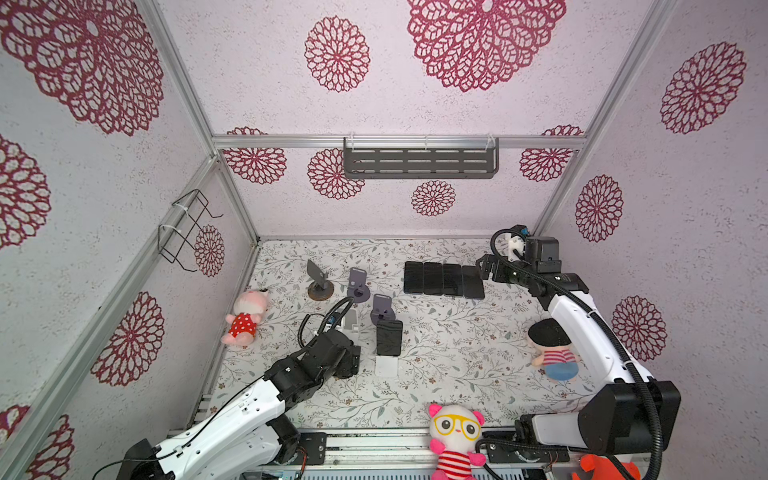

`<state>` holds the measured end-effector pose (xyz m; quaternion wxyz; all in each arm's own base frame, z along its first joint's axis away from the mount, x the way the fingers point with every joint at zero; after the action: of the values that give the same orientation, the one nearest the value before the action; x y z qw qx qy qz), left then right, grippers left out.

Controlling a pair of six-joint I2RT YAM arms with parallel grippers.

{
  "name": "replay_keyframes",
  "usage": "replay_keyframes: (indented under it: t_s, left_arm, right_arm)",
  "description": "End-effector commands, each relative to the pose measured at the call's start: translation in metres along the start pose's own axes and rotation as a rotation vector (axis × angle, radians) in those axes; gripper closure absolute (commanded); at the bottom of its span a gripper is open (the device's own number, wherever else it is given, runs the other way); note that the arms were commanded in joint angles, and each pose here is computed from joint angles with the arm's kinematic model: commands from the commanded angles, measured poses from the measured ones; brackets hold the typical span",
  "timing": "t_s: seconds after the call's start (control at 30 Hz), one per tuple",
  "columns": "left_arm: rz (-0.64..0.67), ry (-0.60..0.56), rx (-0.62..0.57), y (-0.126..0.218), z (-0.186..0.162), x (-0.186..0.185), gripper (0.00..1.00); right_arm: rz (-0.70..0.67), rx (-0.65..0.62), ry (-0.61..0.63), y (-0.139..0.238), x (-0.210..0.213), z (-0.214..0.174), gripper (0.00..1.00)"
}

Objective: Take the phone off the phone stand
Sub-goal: 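Grip the black phone on the white stand with the left gripper, then lift the black phone toward the right gripper while the right gripper reaches for it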

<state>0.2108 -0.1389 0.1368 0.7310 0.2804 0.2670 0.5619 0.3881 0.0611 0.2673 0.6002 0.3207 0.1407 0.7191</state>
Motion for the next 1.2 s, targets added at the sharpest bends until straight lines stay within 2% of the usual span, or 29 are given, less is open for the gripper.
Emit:
replay_keyframes:
  t_s: [0.0,0.3,0.6,0.83,1.17]
  left_arm:
    - [-0.004,0.002,-0.021,-0.003,0.002,-0.002,0.18]
    - [0.008,0.006,-0.017,-0.002,0.002,0.001,0.22]
    - [-0.009,0.018,0.014,0.009,0.017,-0.004,0.26]
    - [-0.057,0.036,0.015,0.023,0.039,-0.012,0.32]
    - [-0.088,0.123,-0.030,0.056,0.086,-0.002,0.39]
  right_arm:
    - [0.008,-0.044,0.027,0.008,0.006,0.015,0.01]
    - [0.004,-0.037,0.027,0.006,0.004,0.013,0.01]
    - [0.011,-0.026,0.021,0.004,0.005,0.011,0.01]
    - [0.024,-0.008,0.011,0.002,0.007,0.010,0.01]
    - [0.079,0.021,0.017,0.003,0.018,0.014,0.01]
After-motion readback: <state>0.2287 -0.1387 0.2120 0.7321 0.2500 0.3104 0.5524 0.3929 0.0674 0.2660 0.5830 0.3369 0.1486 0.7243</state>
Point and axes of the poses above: each gripper's point midway between its finger pads, its own y axis back along the fingers, its own x axis along the line the jaws close on, z = x × y, the point moved 2 cm from there along y, back along the fingers, and after that the axes turned 3 degrees about -y, right-handed, at the moved point
